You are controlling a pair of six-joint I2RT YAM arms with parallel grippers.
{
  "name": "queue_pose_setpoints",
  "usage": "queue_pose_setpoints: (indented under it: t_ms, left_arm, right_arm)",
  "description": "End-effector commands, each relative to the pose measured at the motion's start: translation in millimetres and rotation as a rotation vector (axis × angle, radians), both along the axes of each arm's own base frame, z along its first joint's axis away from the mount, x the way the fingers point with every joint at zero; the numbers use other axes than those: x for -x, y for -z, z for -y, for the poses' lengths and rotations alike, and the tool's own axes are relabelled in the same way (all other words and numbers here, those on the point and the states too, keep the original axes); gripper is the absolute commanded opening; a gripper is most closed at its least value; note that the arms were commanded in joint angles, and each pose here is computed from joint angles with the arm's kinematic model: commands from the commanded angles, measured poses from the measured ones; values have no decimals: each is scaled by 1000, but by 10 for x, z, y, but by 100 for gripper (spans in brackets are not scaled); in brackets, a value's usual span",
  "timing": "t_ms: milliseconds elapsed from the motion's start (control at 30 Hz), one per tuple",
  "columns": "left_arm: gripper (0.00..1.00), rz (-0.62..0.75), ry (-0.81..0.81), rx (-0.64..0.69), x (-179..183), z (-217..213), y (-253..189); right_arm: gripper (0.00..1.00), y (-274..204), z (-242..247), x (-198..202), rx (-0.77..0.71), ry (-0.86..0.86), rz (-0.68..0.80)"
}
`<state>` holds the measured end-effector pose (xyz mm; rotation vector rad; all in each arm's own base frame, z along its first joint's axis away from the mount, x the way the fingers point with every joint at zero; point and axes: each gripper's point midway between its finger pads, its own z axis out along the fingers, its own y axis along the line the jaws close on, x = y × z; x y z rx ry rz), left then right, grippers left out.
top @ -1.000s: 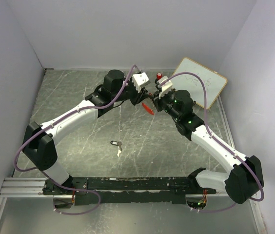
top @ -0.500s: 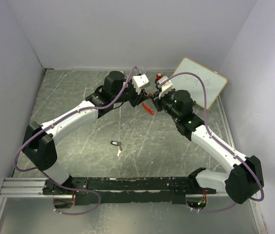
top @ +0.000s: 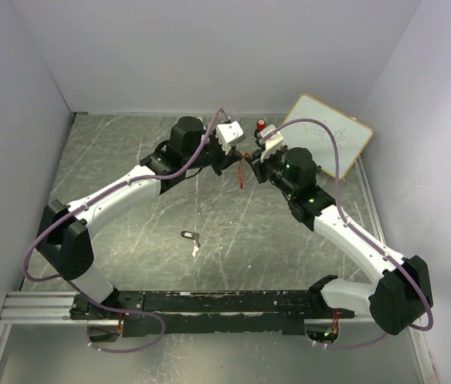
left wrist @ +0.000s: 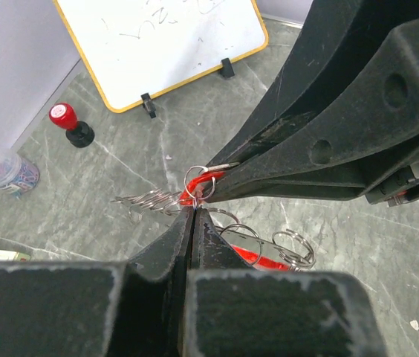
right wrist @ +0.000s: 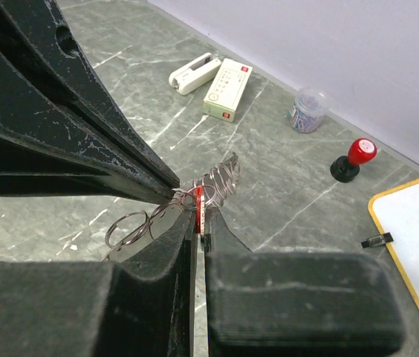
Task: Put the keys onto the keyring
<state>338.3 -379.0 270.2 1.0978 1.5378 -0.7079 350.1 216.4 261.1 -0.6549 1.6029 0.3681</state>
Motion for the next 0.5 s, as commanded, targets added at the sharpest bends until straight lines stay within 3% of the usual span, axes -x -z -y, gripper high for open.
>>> queue_pose_setpoints:
  t_ms: [0, 267, 467]
  left_arm:
    - [7, 53, -17, 65, 45, -33, -243]
    - [7, 141, -130, 180, -44, -291, -607]
    - [7, 138, -114, 226, -25, -306, -656]
  right_arm:
    - [0, -163, 26, -86, -15, 37, 33]
    - [0, 110, 26, -115, 5, 54, -41]
    - [0, 69, 15, -86, -3, 40, -33]
